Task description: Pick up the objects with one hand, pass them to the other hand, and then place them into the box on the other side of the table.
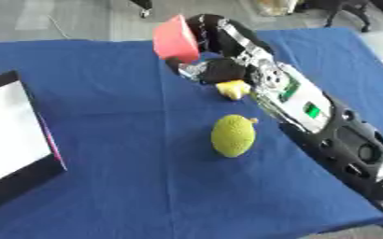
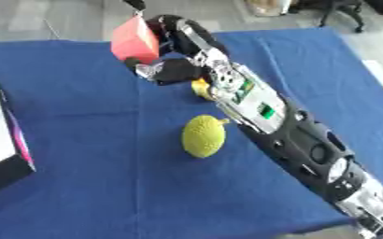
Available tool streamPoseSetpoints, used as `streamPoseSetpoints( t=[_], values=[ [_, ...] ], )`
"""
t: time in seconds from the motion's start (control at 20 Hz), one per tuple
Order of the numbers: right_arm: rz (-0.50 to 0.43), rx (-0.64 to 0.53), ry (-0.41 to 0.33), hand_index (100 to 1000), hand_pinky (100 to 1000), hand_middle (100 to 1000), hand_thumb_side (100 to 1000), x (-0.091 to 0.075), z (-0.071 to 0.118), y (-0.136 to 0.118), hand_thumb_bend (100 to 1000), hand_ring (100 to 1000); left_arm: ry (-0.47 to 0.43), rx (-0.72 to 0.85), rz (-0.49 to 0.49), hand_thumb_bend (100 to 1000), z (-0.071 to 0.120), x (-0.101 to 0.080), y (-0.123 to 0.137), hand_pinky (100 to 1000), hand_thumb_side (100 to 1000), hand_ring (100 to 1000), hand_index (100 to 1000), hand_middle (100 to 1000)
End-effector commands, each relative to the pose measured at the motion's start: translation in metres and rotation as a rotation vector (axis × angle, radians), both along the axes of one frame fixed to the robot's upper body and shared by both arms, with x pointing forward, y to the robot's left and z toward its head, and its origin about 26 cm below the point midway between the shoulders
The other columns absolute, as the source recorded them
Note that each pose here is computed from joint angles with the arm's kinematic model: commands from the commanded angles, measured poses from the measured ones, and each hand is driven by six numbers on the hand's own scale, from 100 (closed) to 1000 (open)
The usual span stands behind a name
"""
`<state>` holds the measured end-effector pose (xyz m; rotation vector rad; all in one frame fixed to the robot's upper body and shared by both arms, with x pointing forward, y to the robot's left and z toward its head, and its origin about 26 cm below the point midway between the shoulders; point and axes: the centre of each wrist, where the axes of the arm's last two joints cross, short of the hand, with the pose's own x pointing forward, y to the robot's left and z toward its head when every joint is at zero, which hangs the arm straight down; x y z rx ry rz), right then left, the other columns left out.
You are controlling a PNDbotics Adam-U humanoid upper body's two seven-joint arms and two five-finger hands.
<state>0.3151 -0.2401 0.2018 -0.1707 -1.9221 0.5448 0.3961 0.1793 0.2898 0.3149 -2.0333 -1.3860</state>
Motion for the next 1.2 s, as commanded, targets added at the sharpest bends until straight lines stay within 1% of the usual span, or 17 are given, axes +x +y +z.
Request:
streamPoseSetpoints(
  t=[0.05, 0.25, 0.45, 0.85, 1.1, 1.2],
  values=[
    [-0.007, -0.021, -0.032, 613, 692, 537, 100, 0.002, 0.006, 0.002, 100, 696, 0.002, 0.077, -0.033, 274, 0.004, 0.000, -0.016, 891, 514, 872, 816, 950],
    [-0.020, -0.031, -0.033, 614, 692, 538, 100, 0.005, 0.002, 0.005, 100, 696, 0.040, 0.166, -0.048, 293, -0.005, 0.003, -0.032, 887, 534, 870, 826, 950],
    [-0.024, -0.046, -0.045, 616, 694, 539, 100, 0.005, -0.001, 0.009, 100, 697, 0.071, 0.240, -0.042, 323, -0.014, 0.006, -0.045, 884, 543, 868, 840, 947],
    [-0.011, -0.071, -0.074, 617, 695, 540, 100, 0.005, -0.002, 0.017, 100, 697, 0.099, 0.323, -0.029, 350, -0.027, 0.011, -0.061, 886, 542, 870, 848, 948],
    [0.005, -0.104, -0.113, 618, 697, 539, 100, 0.005, -0.004, 0.022, 100, 695, 0.086, 0.335, -0.043, 384, -0.029, 0.012, -0.077, 884, 517, 871, 852, 946],
    [0.020, -0.118, -0.123, 617, 698, 539, 100, 0.005, -0.006, 0.025, 100, 693, 0.079, 0.337, -0.051, 398, -0.030, 0.012, -0.082, 884, 482, 871, 850, 945]
  ],
)
